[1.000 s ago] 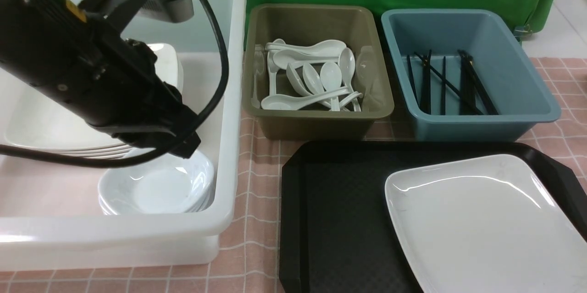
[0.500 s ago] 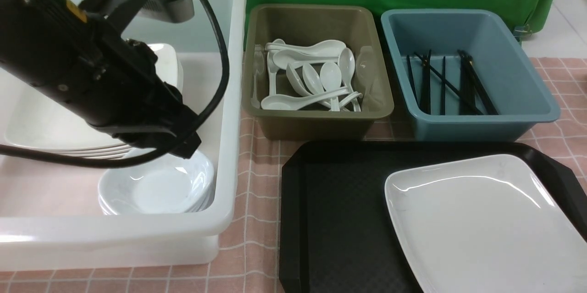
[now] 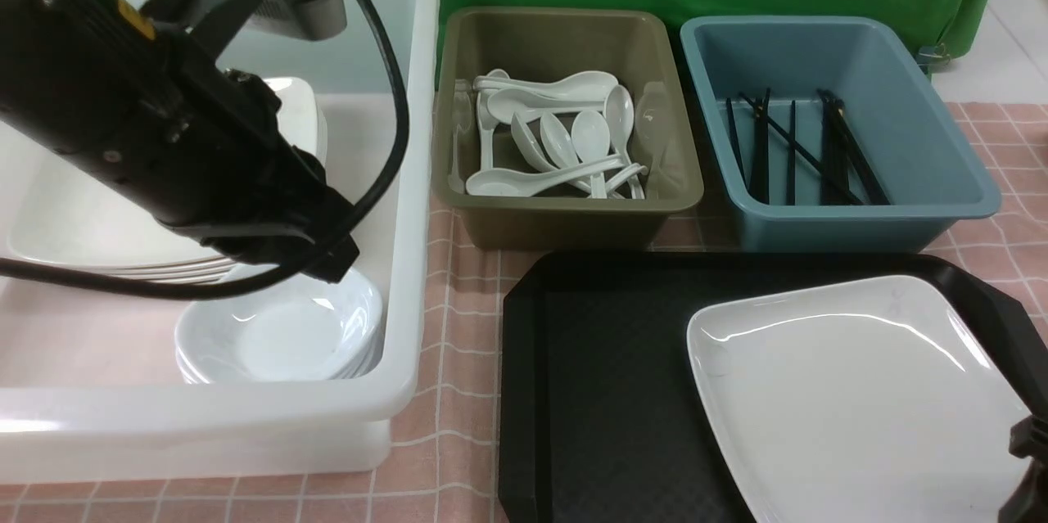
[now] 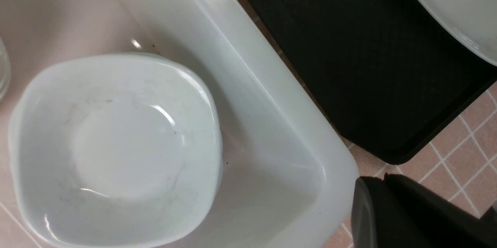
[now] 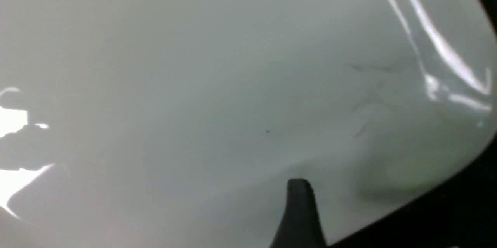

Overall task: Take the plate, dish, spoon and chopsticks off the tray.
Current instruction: Use the right arm to grab a plate from the dinner plate

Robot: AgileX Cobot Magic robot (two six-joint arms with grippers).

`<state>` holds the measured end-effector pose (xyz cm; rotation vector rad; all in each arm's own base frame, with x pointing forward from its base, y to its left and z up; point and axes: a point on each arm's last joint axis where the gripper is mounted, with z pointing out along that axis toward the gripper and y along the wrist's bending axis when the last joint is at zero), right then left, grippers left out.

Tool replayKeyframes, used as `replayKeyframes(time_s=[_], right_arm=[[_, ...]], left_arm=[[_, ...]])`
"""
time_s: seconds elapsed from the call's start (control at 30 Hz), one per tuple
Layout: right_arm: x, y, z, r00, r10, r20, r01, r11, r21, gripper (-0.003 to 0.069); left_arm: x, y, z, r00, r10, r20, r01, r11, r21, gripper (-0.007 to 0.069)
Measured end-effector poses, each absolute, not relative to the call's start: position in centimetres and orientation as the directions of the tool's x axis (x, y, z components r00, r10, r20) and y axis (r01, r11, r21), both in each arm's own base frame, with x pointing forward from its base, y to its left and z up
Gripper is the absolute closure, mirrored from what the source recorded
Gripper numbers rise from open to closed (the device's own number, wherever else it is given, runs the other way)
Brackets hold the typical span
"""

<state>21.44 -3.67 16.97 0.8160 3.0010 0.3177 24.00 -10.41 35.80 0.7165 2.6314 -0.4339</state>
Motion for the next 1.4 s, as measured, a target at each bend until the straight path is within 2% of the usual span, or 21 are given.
replayKeyframes(time_s=[0.17, 0.3, 0.47, 0.57, 0.77, 0.87, 1.17, 1.4], right_arm=[[21.9, -2.1, 17.0, -0.881, 0.472, 0.048, 0.465, 0.841, 0.275, 0.0113], [22.2, 0.9, 17.1, -0.934, 0.357, 0.034, 0.349, 0.882, 0.317, 0.0113], [22.2, 2.6, 17.2, -0.962, 0.271, 0.016, 0.262, 0.910, 0.323, 0.0113], [22.0, 2.6, 17.1, -0.978, 0.209, 0.024, 0.207, 0.930, 0.303, 0.0113], [21.3, 1.0, 17.7, -0.993, 0.048, 0.106, 0.061, 0.991, 0.121, 0.0113], [21.7, 0.5, 18.0, -0.996, 0.024, 0.085, 0.030, 0.997, 0.072, 0.0113], [24.7, 0.3, 19.6, -0.997, 0.020, -0.076, 0.016, 0.998, 0.056, 0.0113], [26.5, 0.3, 18.1, -0.999, 0.017, -0.027, 0.015, 0.998, 0.053, 0.0113]], left_arm=[[24.0, -10.4, 35.8, -0.799, 0.418, -0.433, 0.535, 0.823, -0.192, 0.0625], [24.1, -10.4, 35.9, -0.795, 0.413, -0.445, 0.534, 0.824, -0.189, 0.0625], [24.2, -10.4, 35.9, -0.794, 0.412, -0.448, 0.534, 0.824, -0.188, 0.0625], [24.2, -10.4, 35.9, -0.794, 0.412, -0.448, 0.534, 0.824, -0.188, 0.0625], [24.1, -10.4, 35.9, -0.794, 0.412, -0.446, 0.534, 0.824, -0.189, 0.0625], [24.1, -10.4, 35.9, -0.795, 0.413, -0.445, 0.534, 0.824, -0.189, 0.0625], [24.0, -10.4, 35.8, -0.799, 0.418, -0.433, 0.535, 0.822, -0.193, 0.0625], [24.0, -10.4, 35.8, -0.799, 0.418, -0.433, 0.535, 0.822, -0.193, 0.0625]])
